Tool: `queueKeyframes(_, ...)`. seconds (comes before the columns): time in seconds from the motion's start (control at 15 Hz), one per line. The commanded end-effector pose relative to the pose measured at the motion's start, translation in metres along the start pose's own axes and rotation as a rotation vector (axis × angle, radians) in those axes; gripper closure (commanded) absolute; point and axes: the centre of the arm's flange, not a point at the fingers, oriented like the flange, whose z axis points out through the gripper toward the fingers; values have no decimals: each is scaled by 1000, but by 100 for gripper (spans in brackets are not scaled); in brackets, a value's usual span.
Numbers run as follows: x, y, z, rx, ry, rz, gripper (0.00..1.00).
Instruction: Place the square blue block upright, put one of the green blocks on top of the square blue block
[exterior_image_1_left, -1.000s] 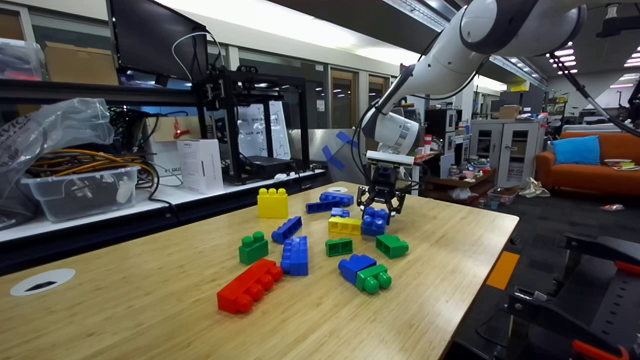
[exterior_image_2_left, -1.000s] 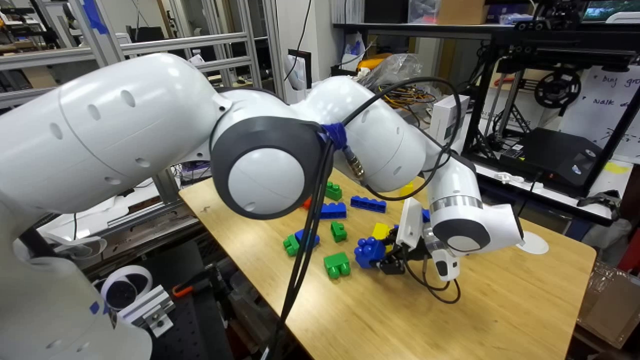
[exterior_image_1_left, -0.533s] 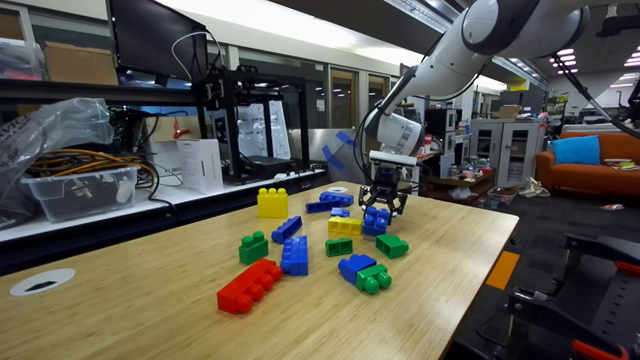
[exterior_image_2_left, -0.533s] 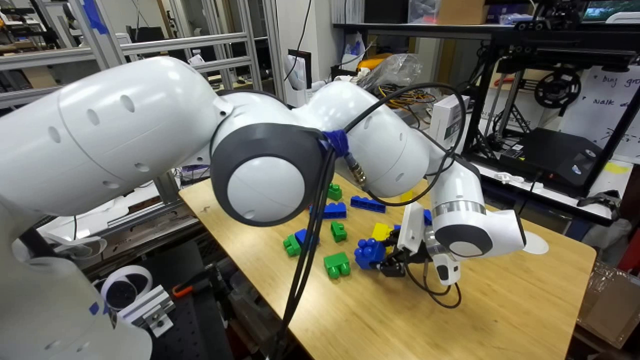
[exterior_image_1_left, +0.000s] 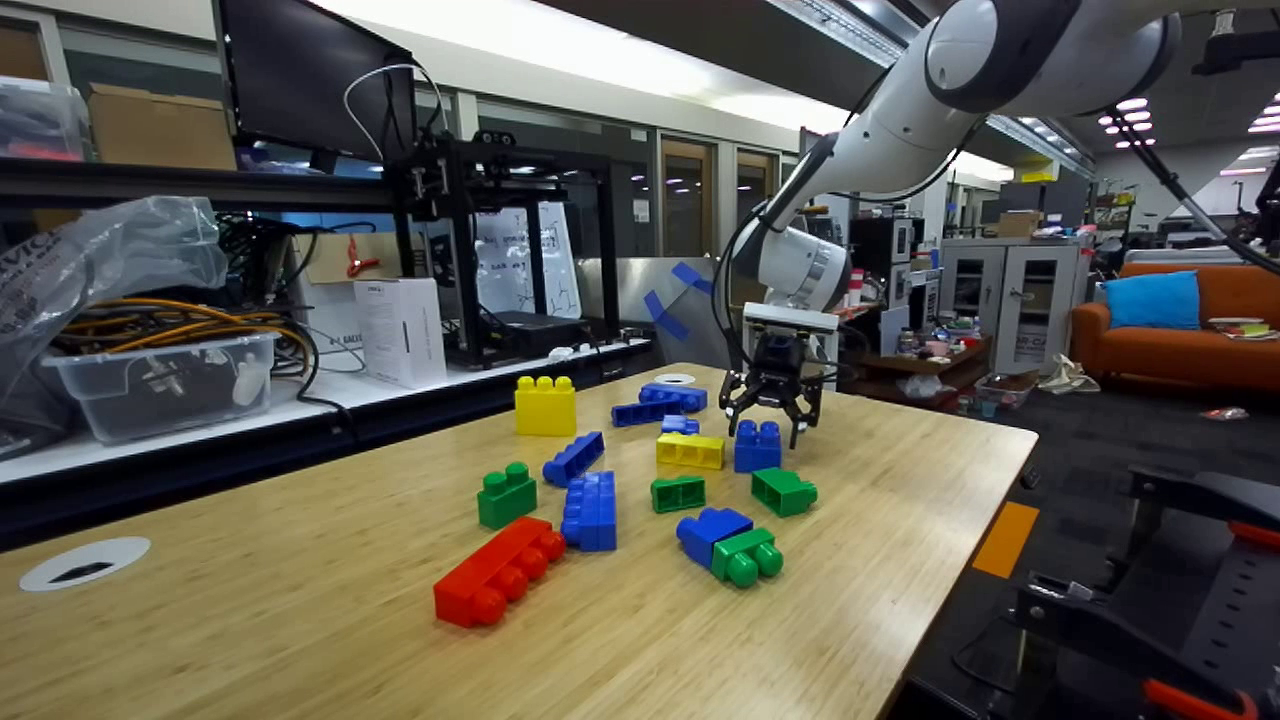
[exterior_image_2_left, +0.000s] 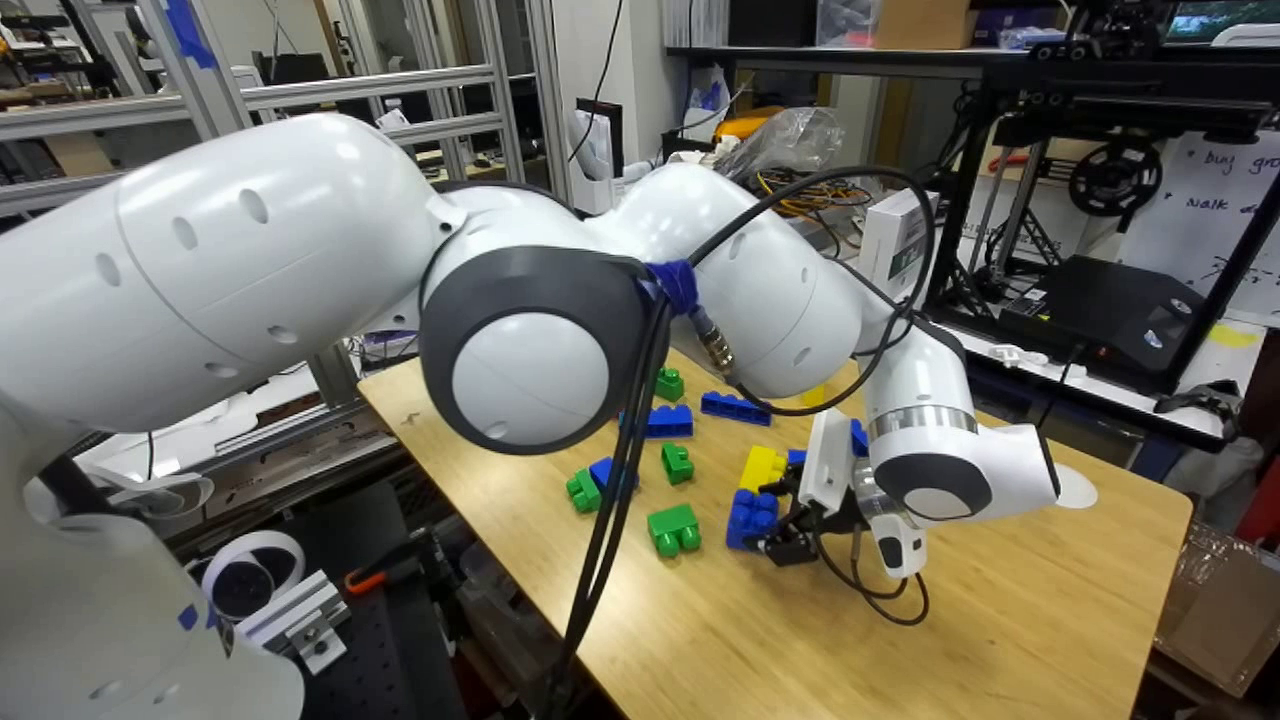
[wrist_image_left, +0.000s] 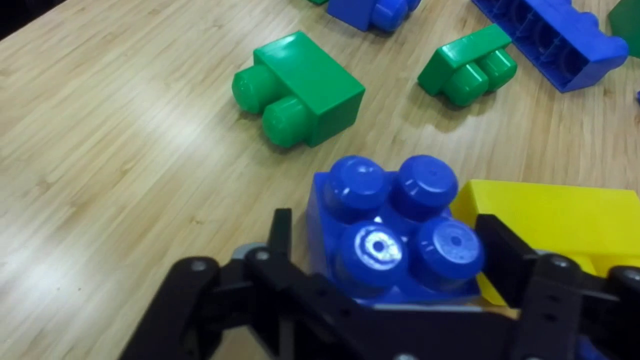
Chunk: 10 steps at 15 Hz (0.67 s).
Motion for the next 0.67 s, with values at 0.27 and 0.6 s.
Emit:
queueKeyframes(0.27, -10, 0, -13, -45, 73, -21, 0)
queueKeyframes(0.6, -67, -17, -73, -99, 265, -130, 0)
